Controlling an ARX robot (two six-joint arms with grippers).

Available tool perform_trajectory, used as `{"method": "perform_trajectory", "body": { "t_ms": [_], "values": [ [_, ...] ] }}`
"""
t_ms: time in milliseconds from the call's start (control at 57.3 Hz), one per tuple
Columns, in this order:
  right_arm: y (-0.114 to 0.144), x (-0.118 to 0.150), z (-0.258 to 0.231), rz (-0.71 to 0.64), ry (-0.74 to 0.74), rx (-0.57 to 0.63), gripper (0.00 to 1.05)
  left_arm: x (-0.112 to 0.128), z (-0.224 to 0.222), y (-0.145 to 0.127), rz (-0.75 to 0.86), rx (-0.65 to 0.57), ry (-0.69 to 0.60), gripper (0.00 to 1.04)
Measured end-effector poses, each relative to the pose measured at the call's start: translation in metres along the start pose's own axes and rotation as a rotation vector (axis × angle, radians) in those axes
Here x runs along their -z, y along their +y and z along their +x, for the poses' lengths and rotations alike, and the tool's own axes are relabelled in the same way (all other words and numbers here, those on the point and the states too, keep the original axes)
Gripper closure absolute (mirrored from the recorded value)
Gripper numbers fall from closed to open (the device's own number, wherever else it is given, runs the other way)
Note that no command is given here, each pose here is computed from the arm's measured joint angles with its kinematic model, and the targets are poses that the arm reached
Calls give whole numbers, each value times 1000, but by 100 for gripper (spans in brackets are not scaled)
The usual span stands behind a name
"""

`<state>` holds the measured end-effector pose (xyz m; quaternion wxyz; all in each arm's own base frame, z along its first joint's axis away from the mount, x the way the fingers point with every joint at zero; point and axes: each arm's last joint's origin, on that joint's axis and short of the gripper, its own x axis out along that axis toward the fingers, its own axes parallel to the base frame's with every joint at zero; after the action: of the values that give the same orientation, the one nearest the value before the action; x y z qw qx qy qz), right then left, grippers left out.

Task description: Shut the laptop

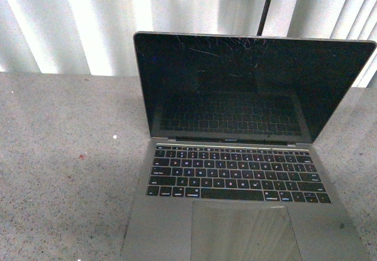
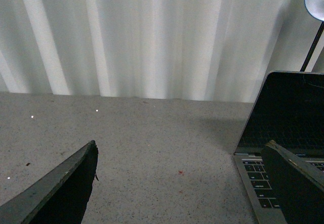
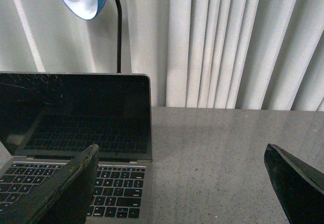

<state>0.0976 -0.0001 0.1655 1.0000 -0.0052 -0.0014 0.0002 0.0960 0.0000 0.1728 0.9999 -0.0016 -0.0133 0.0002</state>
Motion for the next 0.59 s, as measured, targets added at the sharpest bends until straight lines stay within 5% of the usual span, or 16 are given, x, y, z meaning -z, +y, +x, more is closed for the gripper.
{"method": "perform_trajectory", "body": {
  "t_ms": [594],
  "values": [
    [0,0,0,0,0,0,7,0,0,0,0,0,0,7]
  ]
}}
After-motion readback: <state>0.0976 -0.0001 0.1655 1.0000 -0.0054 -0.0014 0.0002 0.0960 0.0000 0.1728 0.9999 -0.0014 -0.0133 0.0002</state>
